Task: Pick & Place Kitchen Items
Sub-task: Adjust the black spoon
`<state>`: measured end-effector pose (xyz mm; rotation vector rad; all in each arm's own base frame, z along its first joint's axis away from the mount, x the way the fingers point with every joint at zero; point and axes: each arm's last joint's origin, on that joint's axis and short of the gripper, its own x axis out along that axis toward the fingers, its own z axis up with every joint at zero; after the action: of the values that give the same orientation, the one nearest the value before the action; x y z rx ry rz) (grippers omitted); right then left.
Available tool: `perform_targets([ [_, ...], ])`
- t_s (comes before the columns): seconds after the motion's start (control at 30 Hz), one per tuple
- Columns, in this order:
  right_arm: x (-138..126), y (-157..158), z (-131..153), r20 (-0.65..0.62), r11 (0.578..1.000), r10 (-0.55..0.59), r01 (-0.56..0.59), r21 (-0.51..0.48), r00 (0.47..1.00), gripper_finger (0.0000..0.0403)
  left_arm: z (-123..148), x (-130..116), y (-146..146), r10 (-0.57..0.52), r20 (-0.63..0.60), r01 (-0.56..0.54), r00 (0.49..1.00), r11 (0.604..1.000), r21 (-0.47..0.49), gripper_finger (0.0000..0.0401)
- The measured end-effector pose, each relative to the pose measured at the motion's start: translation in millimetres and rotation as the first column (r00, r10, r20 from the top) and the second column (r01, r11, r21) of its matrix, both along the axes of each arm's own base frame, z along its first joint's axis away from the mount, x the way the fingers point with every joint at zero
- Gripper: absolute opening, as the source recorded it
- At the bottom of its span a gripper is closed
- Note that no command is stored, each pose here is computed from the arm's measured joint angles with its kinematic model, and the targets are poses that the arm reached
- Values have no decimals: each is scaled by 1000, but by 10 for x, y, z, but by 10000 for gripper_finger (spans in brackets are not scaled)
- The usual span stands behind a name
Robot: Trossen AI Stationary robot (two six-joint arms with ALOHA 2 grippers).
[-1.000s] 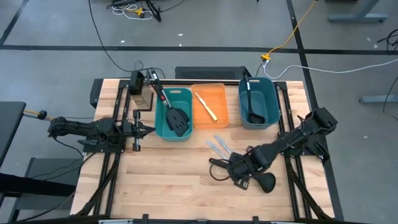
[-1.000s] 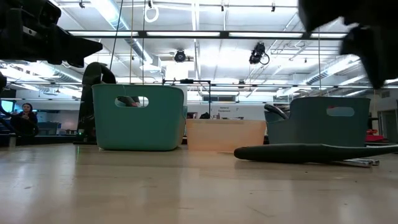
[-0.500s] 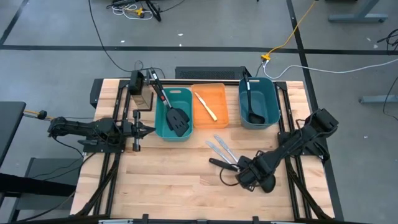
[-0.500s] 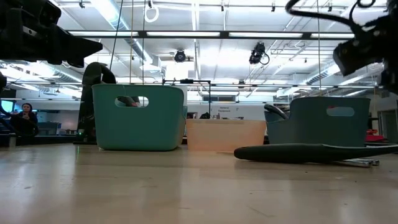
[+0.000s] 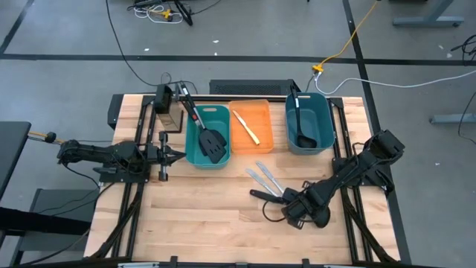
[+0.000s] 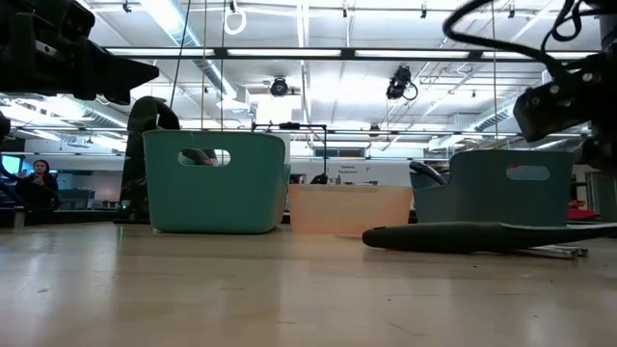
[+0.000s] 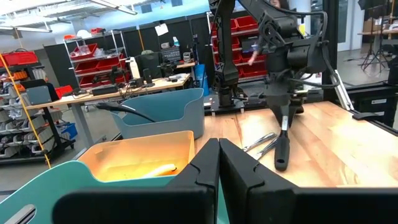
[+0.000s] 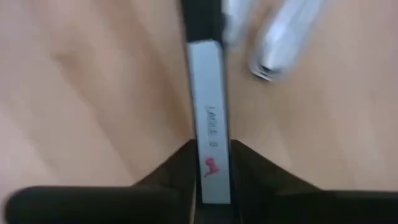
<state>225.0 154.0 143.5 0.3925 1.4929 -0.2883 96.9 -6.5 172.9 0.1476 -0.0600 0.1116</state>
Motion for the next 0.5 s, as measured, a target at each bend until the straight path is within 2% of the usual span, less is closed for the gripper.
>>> perform_targets([
  [0.07, 28, 22, 4, 28, 999, 43, -44, 25, 999, 63, 0, 0, 0, 0, 0, 0, 1000, 1000, 0, 16],
  [0.27, 112, 91, 21, 123, 987, 122, -134, 91, 985, 63, 0, 0, 0, 0, 0, 0, 1000, 1000, 0, 16],
  [0.5, 265, 208, -78, 228, 973, 116, -156, 168, 967, 82, 0, 0, 0, -1, 0, 1, 1000, 1000, 0, 16],
])
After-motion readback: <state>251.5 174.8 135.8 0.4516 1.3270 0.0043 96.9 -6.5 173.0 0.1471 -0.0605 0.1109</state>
